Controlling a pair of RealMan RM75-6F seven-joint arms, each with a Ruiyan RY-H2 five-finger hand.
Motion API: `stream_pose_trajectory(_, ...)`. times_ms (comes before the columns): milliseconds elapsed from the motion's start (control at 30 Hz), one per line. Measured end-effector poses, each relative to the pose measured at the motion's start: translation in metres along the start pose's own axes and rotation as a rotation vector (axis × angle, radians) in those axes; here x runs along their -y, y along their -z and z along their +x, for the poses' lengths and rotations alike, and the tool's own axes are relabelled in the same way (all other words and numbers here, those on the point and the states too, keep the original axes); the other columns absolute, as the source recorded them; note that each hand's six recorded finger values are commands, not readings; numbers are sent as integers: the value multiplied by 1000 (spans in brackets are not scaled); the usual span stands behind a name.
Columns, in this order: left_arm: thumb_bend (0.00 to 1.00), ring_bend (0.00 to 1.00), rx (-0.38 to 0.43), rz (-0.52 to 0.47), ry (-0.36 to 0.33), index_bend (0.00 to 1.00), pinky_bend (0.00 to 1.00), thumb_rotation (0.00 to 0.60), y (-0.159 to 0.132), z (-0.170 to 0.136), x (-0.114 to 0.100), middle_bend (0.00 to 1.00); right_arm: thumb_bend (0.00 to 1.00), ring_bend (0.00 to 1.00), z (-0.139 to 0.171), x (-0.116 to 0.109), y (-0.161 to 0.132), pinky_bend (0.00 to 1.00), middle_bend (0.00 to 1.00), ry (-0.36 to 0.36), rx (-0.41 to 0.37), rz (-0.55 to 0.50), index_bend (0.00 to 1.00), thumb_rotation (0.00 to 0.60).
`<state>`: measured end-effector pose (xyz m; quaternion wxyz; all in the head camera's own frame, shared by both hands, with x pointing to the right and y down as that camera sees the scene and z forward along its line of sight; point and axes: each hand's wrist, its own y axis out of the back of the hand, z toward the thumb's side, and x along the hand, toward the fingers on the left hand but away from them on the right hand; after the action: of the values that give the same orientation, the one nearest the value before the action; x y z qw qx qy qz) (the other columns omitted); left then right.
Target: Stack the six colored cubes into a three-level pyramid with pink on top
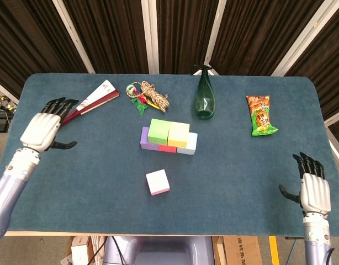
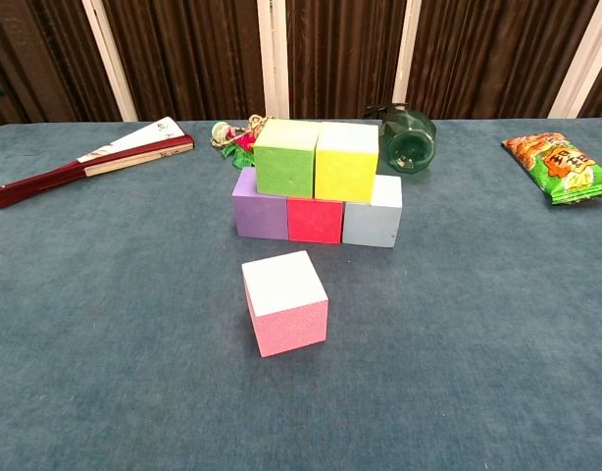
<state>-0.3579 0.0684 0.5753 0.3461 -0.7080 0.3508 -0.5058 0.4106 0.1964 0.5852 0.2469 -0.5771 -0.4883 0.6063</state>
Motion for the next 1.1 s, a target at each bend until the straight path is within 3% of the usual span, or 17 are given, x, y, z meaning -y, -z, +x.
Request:
stream_pose_trajectory(300, 203, 0, -43, -23, 125, 120, 0, 600, 6, 12, 34, 127, 268, 76, 0, 0, -1, 11, 96, -5, -2, -2, 143, 600)
stream_pose_trajectory(700, 203, 0, -60, -36, 199, 113, 0, 600, -4, 25, 70, 148, 268, 76, 0, -2, 2, 11, 96, -1, -1, -14, 144, 600)
stream_pose_trajectory(1100, 203, 0, -70, -122, 288, 125, 0, 600, -17, 38, 116, 144, 268, 76, -1, -1, 2, 11, 96, -10, -1, -17, 151, 600)
